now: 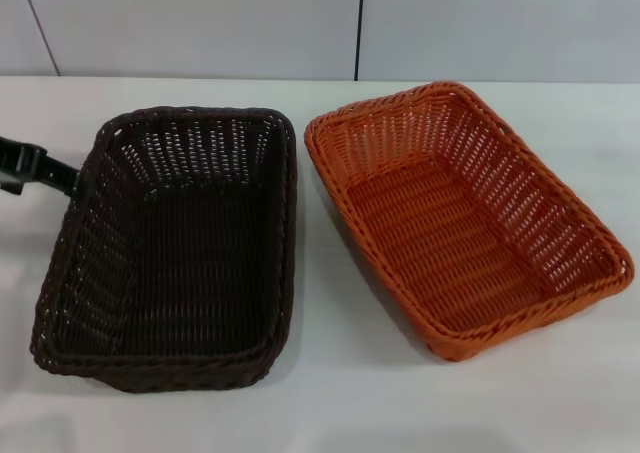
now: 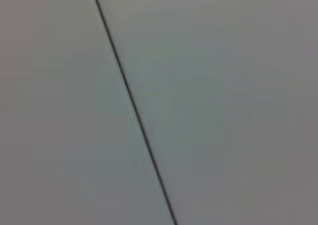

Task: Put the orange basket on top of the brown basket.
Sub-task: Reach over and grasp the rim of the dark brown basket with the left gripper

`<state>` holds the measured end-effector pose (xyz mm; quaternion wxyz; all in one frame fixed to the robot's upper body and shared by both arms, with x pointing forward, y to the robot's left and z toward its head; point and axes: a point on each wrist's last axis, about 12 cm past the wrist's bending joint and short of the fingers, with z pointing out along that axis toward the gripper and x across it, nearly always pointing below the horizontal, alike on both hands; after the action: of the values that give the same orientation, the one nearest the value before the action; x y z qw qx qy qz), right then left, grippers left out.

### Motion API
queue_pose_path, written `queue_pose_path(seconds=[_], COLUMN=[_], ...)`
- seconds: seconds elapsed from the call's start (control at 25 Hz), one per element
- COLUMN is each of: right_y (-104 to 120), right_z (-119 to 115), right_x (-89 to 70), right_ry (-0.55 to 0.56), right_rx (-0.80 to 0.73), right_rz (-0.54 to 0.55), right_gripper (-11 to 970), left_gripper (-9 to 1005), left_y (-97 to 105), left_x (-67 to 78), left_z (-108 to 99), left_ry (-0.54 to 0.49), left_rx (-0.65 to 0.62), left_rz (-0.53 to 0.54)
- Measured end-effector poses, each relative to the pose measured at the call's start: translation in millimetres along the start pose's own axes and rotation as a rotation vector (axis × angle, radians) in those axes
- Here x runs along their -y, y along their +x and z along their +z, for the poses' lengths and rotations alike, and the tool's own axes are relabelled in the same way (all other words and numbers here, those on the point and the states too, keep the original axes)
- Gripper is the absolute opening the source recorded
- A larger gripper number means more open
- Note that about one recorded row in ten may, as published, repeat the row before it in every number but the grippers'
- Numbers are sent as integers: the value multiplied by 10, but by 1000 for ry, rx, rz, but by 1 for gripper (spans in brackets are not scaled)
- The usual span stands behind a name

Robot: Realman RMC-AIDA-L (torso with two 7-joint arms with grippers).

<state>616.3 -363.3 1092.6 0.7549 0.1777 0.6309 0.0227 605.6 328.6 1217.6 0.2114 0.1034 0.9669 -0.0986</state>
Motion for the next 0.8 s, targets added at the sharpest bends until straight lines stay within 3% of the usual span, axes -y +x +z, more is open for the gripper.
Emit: queue_pose_path(seconds=[0.8], right_y=[-6], right_z=[51], right_x=[-97], right_ry=[-38], right_rx=[-5], right_rz=[-7], right_gripper=[707], left_gripper=[822], left_y=[217], left_x=[105], left_z=[377], left_ry=[68], left_rx=[-90], left_rz=[-3])
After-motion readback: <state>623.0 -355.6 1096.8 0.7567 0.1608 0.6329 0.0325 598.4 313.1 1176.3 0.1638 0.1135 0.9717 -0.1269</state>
